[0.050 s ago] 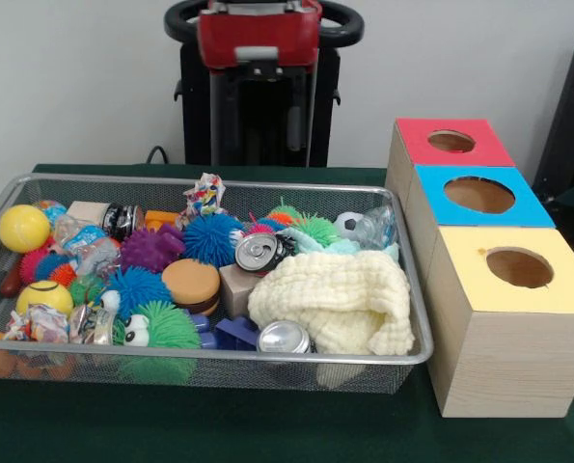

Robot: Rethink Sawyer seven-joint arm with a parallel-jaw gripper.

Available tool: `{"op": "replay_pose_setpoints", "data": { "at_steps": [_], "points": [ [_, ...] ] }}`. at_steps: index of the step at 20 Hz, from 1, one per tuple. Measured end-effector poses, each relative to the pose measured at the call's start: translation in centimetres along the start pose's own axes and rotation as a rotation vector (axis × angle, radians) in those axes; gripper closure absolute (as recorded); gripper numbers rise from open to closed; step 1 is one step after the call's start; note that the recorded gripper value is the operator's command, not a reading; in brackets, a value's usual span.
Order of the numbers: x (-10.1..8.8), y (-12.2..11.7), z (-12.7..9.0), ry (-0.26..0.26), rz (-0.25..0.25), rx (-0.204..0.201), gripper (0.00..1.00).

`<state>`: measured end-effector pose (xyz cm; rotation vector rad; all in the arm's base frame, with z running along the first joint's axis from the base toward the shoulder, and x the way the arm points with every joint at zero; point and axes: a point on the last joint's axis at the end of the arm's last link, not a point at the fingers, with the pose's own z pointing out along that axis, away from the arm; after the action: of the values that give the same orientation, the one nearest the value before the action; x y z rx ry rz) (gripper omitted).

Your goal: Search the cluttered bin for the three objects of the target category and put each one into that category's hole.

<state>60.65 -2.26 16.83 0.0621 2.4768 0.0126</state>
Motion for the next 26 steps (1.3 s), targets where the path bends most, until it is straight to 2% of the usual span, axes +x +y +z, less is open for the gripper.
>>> {"op": "replay_pose_setpoints", "data": {
  "at_steps": [5,9,12,19,26],
  "points": [
    [1.7,5.6,0.7,-0.035,-0.187,-0.051,0.0],
    [3.1,8.2,0.8,-0.03,-0.258,-0.062,0.0],
    [3.7,8.6,0.9,-0.022,-0.274,-0.053,0.0],
    [4.7,5.9,1.1,-0.01,-0.266,-0.013,0.0],
    [3.7,0.6,1.3,-0.025,-0.165,0.005,0.0]
  ]
}}
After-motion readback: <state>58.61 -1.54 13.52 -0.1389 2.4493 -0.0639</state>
